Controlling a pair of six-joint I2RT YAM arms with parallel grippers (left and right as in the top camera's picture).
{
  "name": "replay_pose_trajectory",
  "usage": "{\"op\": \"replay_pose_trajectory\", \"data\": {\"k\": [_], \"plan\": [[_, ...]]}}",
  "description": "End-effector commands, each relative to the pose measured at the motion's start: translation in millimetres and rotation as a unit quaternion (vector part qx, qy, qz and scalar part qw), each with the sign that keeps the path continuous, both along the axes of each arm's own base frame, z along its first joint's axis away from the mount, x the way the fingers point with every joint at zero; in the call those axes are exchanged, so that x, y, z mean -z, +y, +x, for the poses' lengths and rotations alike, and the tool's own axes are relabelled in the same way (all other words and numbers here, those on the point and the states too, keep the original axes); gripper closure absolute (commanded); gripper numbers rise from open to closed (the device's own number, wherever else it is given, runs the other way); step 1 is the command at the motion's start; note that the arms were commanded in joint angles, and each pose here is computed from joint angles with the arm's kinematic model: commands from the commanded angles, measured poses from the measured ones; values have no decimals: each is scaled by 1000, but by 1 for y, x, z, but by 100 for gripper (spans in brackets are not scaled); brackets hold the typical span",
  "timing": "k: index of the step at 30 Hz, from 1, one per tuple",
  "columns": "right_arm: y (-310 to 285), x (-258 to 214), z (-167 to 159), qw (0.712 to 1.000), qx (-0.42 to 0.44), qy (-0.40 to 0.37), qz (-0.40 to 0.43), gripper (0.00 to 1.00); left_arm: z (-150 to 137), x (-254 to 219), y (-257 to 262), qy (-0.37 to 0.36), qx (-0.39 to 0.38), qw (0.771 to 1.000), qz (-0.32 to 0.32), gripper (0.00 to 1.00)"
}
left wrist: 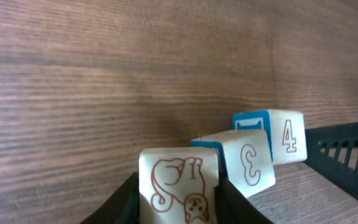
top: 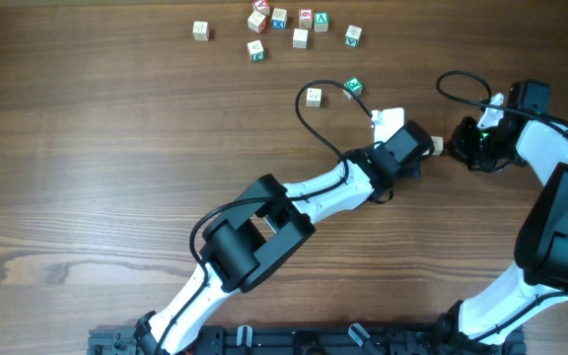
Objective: Form a horizontal line
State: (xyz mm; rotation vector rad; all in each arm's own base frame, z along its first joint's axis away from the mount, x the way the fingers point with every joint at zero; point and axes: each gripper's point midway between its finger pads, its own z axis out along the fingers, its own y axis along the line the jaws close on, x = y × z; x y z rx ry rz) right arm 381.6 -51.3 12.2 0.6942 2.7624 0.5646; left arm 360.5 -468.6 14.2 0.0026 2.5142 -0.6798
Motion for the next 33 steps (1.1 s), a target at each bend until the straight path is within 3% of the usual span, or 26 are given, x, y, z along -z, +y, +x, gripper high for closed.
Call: {"op": "replay_pose_trajectory", "data": {"k": [1,11,33], "plan": [[6,4,1,1000,-4,4,12,96,-22,47,12,43,10,998,41,64],[6,4,1,1000,-4,2,11,96,-22,49,15,47,8,998,45,50],[5,4,1,1000,-4,3,9,96,-30,37,27,63,8,996,67,53]]}}
